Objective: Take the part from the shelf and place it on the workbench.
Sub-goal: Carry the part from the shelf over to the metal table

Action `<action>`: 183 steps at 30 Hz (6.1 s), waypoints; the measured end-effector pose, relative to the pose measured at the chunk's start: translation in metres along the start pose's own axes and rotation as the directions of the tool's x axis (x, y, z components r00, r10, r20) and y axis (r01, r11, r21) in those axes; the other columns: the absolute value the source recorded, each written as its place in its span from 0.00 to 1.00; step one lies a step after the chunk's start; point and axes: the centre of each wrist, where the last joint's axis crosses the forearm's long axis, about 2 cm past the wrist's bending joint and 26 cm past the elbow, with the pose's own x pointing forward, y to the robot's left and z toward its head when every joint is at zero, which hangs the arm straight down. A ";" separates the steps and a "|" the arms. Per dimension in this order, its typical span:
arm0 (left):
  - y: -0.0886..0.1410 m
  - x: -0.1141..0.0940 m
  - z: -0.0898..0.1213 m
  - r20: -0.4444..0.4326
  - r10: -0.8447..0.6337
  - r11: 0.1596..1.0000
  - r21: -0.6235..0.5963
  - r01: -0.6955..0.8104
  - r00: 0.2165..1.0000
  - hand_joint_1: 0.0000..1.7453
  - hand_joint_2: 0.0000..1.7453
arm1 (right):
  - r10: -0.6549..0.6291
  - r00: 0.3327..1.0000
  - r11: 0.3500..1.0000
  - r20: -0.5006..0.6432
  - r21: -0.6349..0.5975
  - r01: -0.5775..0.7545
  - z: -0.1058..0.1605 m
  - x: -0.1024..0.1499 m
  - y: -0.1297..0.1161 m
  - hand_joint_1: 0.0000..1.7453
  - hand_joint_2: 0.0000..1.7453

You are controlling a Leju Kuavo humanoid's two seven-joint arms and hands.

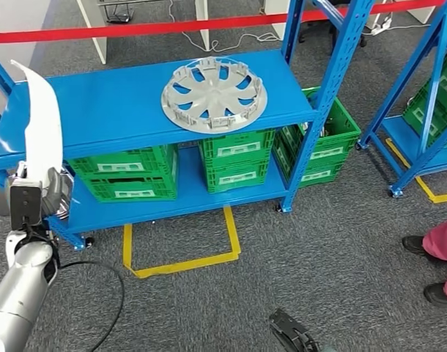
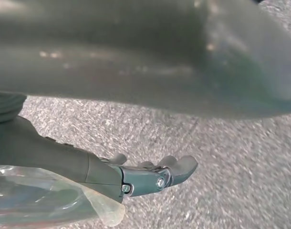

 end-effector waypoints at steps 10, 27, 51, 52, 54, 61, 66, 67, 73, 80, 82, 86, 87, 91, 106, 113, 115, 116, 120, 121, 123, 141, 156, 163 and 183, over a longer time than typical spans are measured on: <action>0.022 -0.014 0.017 0.003 -0.059 0.998 0.015 0.059 0.998 1.00 1.00 | 0.021 1.000 1.000 0.004 0.004 -0.021 -0.001 0.004 0.000 0.00 0.00; 0.068 0.011 0.010 0.191 -0.006 0.981 0.190 -0.030 0.982 1.00 1.00 | 0.080 0.996 0.996 0.027 0.029 -0.081 -0.006 0.020 0.002 0.00 0.00; 0.095 0.042 0.017 0.345 0.025 0.961 0.250 -0.117 0.938 1.00 1.00 | 0.123 0.992 0.992 0.038 0.032 -0.125 -0.009 0.028 0.002 0.00 0.00; 0.096 0.041 0.018 0.345 0.022 0.961 0.250 -0.115 0.938 1.00 1.00 | 0.123 0.992 0.992 0.037 0.034 -0.124 -0.009 0.028 0.003 0.00 0.00; 0.098 0.041 0.019 0.346 0.017 0.961 0.253 -0.110 0.938 1.00 1.00 | 0.122 0.992 0.992 0.036 0.037 -0.123 -0.009 0.028 0.004 0.00 0.00; 0.101 0.041 0.022 0.352 0.019 0.959 0.258 -0.116 0.936 1.00 1.00 | 0.134 0.990 0.990 0.035 0.037 -0.136 -0.009 0.028 0.006 0.00 0.00; 0.104 0.044 0.021 0.361 0.030 0.955 0.265 -0.133 0.932 1.00 1.00 | 0.136 0.990 0.990 0.032 0.033 -0.137 -0.009 0.028 0.005 0.00 0.00; 0.104 0.044 0.021 0.362 0.032 0.955 0.265 -0.136 0.932 1.00 1.00 | 0.136 0.990 0.990 0.030 0.034 -0.137 -0.009 0.027 0.005 0.00 0.00; 0.106 0.044 0.023 0.364 0.039 0.951 0.273 -0.146 0.931 1.00 1.00 | 0.135 0.990 0.990 0.027 0.034 -0.136 -0.009 0.026 0.005 0.00 0.00; 0.112 0.046 0.022 0.382 0.018 0.944 0.298 -0.141 0.924 1.00 1.00 | 0.150 0.988 0.988 0.041 0.031 -0.151 -0.009 0.027 0.004 0.00 0.00; 0.113 0.047 0.022 0.385 0.014 0.943 0.301 -0.140 0.923 1.00 1.00 | 0.152 0.988 0.988 0.042 0.033 -0.153 -0.009 0.026 0.005 0.00 0.00; 0.116 0.047 0.022 0.386 0.009 0.942 0.306 -0.137 0.922 1.00 1.00 | 0.152 0.988 0.988 0.041 0.035 -0.153 -0.009 0.025 0.006 0.00 0.00; 0.116 0.047 0.022 0.387 0.006 0.942 0.307 -0.135 0.922 1.00 1.00 | 0.152 0.988 0.988 0.041 0.036 -0.153 -0.009 0.025 0.006 0.00 0.00; 0.117 0.047 0.023 0.390 0.000 0.942 0.308 -0.131 0.921 1.00 1.00 | 0.152 0.987 0.987 0.043 0.035 -0.154 -0.009 0.025 0.006 0.00 0.00; 0.121 0.050 0.023 0.399 -0.010 0.936 0.326 -0.132 0.917 1.00 1.00 | 0.141 0.988 0.989 0.056 0.027 -0.143 -0.009 0.026 0.004 0.00 0.00; 0.121 0.051 0.023 0.403 -0.019 0.933 0.336 -0.128 0.915 1.00 1.00 | 0.152 0.981 0.988 0.118 0.013 -0.154 -0.009 0.029 0.004 0.00 0.00; 0.121 0.051 0.023 0.406 -0.023 0.933 0.338 -0.127 0.914 1.00 1.00 | 0.153 0.978 0.987 0.144 0.017 -0.157 -0.010 0.036 0.005 0.00 0.00; 0.121 0.052 0.023 0.407 -0.024 0.933 0.338 -0.126 0.913 1.00 1.00 | 0.158 0.974 0.987 0.162 0.017 -0.163 -0.010 0.041 0.005 0.00 0.00; 0.121 0.053 0.020 0.415 -0.022 0.934 0.333 -0.129 0.910 1.00 1.00 | 0.179 0.953 0.982 0.244 0.009 -0.187 -0.011 0.062 0.004 0.00 0.00; 0.121 0.054 0.019 0.416 -0.021 0.934 0.332 -0.130 0.909 1.00 1.00 | 0.179 0.949 0.982 0.258 0.009 -0.188 -0.012 0.066 0.005 0.00 0.00; 0.120 0.055 0.018 0.417 -0.019 0.935 0.330 -0.132 0.909 1.00 1.00 | 0.176 0.945 0.982 0.275 0.012 -0.186 -0.012 0.074 0.005 0.00 0.00; 0.119 0.057 0.016 0.421 -0.015 0.935 0.326 -0.136 0.907 1.00 1.00 | 0.150 0.944 0.984 0.294 0.048 -0.171 -0.013 0.089 0.006 0.00 0.00; 0.120 0.058 0.014 0.424 -0.016 0.934 0.330 -0.138 0.905 1.00 1.00 | 0.173 0.942 0.978 0.287 0.059 -0.198 -0.013 0.087 0.010 0.00 0.00; 0.118 0.060 0.012 0.428 -0.012 0.932 0.332 -0.144 0.904 1.00 1.00 | 0.169 0.943 0.980 0.285 0.057 -0.193 -0.013 0.087 0.010 0.00 0.00; 0.119 0.058 0.015 0.419 -0.020 0.932 0.336 -0.134 0.908 1.00 1.00 | 0.138 0.953 0.985 0.269 0.063 -0.161 -0.012 0.082 0.012 0.00 0.00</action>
